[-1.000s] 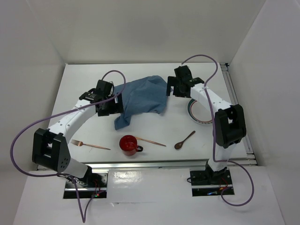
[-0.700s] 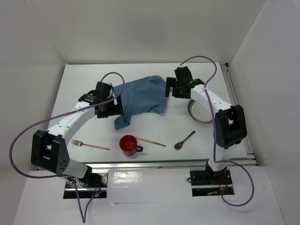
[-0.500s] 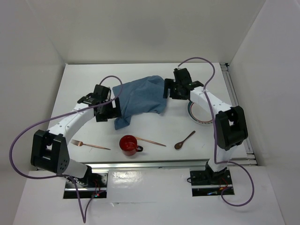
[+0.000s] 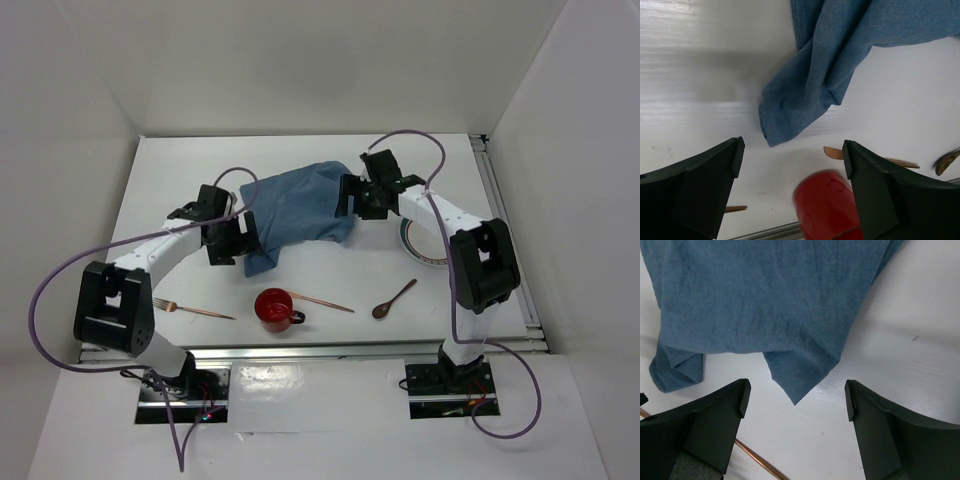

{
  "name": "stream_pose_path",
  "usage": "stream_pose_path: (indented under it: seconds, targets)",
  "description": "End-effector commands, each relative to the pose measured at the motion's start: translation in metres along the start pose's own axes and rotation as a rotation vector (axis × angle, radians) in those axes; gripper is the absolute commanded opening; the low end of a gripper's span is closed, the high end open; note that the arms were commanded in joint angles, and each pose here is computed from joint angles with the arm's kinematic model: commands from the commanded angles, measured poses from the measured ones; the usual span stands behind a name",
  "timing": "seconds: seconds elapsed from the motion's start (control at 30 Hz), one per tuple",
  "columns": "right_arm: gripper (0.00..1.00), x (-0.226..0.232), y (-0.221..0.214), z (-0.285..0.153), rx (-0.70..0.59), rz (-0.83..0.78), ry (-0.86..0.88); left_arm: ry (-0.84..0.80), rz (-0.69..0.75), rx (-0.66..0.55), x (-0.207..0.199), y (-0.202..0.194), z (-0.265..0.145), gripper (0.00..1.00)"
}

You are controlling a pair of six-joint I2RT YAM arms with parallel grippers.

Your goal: Set the dinner table for one person

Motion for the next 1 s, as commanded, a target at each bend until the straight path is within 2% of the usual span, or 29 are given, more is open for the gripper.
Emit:
stream_pose_path:
  seconds: [0.0, 0.13, 0.2, 0.3, 0.47, 0.5, 0.57, 0.6, 0.7, 0.73, 0.8, 0.93, 0.97]
  targets:
    - [0.89, 0.013, -0.005, 0.014, 0.007, -0.017, 0.080, -0.065, -0.011, 0.042, -0.006, 0.003, 0.016, 0.99]
    - [0.87, 0.012, -0.017, 0.031, 0.061, -0.015, 0.076, -0.060, -0.029, 0.094, -0.006, -0.001, 0.036, 0.97]
    - [0.82, 0.011, -0.019, 0.036, 0.064, -0.014, 0.076, -0.064, -0.038, 0.089, -0.005, -0.001, 0.041, 0.94]
    - [0.74, 0.011, -0.022, 0.043, 0.083, 0.001, 0.081, -0.054, -0.051, 0.100, -0.002, -0.003, 0.048, 0.84]
    - [0.71, 0.011, -0.026, 0.044, 0.103, 0.059, 0.061, -0.045, -0.077, 0.124, 0.000, -0.005, 0.056, 0.65]
    - [0.71, 0.010, -0.031, 0.040, 0.106, 0.070, 0.047, -0.051, -0.075, 0.118, -0.002, -0.003, 0.055, 0.53]
    - [0.73, 0.005, -0.031, 0.035, 0.092, 0.116, 0.029, -0.058, -0.072, 0.111, -0.005, -0.001, 0.054, 0.41]
    - [0.75, 0.007, -0.029, 0.028, 0.071, 0.123, 0.034, -0.052, -0.075, 0.118, -0.005, 0.000, 0.056, 0.28]
    - [0.78, 0.004, -0.037, 0.027, 0.072, 0.176, 0.046, -0.051, -0.075, 0.119, -0.006, 0.001, 0.054, 0.11]
    - [0.78, 0.007, -0.036, 0.024, 0.062, 0.185, 0.065, -0.058, -0.072, 0.111, -0.009, 0.004, 0.053, 0.02]
    - [0.78, 0.005, -0.037, 0.025, 0.059, 0.214, 0.076, -0.058, -0.072, 0.111, -0.011, 0.005, 0.052, 0.00]
    - [0.66, 0.008, -0.036, 0.029, 0.019, 0.233, 0.116, -0.052, -0.075, 0.118, -0.010, 0.004, 0.051, 0.00]
    - [0.57, 0.008, -0.034, 0.030, 0.008, 0.231, 0.119, -0.052, -0.072, 0.104, -0.012, 0.007, 0.050, 0.00]
Point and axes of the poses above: each gripper's point midway between its finger pads, its own z axis out along the fingers, its own x axis along the line the jaws close on, y = z × x, the point moved 8 cm from there along -z, back along the fingers, and after that the axes turned 14 degrees about -z, right-handed, at the moved point
